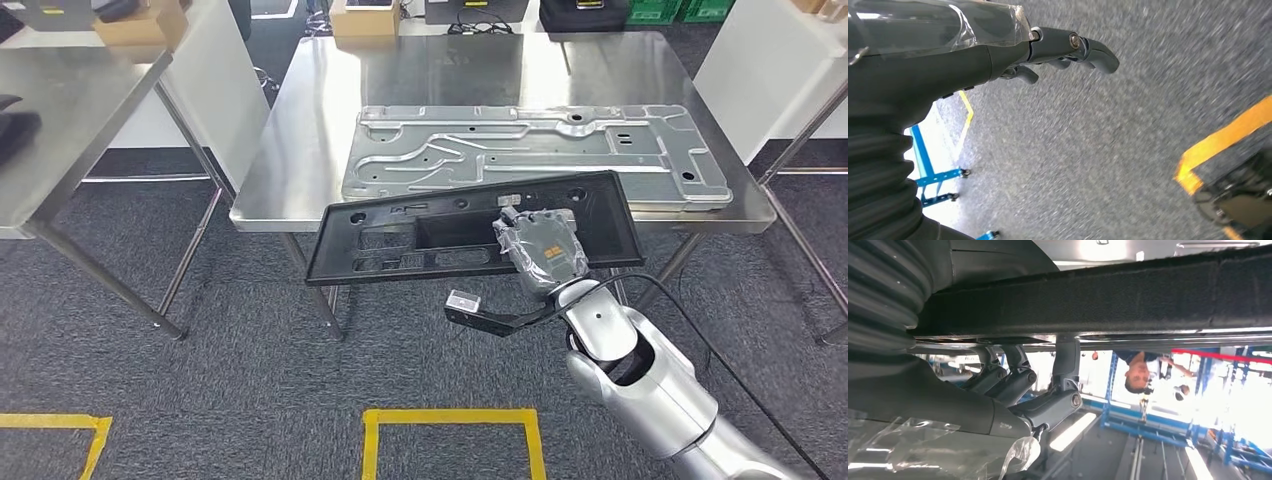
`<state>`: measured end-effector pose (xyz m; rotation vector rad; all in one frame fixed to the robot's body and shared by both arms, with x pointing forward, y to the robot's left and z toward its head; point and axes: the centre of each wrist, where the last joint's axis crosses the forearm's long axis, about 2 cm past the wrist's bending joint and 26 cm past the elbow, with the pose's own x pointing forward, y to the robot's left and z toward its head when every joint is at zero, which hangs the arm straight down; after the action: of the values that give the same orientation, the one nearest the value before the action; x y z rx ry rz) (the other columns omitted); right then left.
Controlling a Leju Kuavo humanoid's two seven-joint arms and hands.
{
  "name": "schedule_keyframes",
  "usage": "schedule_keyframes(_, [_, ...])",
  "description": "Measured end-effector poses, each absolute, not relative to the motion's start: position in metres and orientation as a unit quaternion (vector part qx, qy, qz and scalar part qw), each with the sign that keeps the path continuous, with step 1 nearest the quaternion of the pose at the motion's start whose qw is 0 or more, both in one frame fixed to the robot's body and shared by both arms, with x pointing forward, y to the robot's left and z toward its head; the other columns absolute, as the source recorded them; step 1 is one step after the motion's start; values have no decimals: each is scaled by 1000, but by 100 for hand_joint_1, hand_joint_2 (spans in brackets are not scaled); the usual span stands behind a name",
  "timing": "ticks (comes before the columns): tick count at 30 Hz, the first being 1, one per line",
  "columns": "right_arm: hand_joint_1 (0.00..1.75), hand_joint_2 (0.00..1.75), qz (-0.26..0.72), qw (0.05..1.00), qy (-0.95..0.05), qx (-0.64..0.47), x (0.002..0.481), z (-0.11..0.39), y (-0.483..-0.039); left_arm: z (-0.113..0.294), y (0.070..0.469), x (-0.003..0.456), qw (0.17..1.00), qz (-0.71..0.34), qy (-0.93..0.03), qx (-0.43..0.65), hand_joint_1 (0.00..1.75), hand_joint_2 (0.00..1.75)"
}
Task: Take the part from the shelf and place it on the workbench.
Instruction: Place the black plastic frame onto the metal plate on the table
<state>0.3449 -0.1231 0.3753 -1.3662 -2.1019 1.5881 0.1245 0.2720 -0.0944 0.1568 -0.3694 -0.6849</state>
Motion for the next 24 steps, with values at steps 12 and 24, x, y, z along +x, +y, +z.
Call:
schedule_keyframes(12, [175, 175, 536, 102, -710, -444, 346, 376, -124, -95, 273, 124, 923, -334, -179, 73, 0, 175])
schedule_keyframes(24, [175, 175, 524, 112, -719, -442, 346, 375, -129, -94, 280, 127, 922, -334, -177, 79, 0, 175])
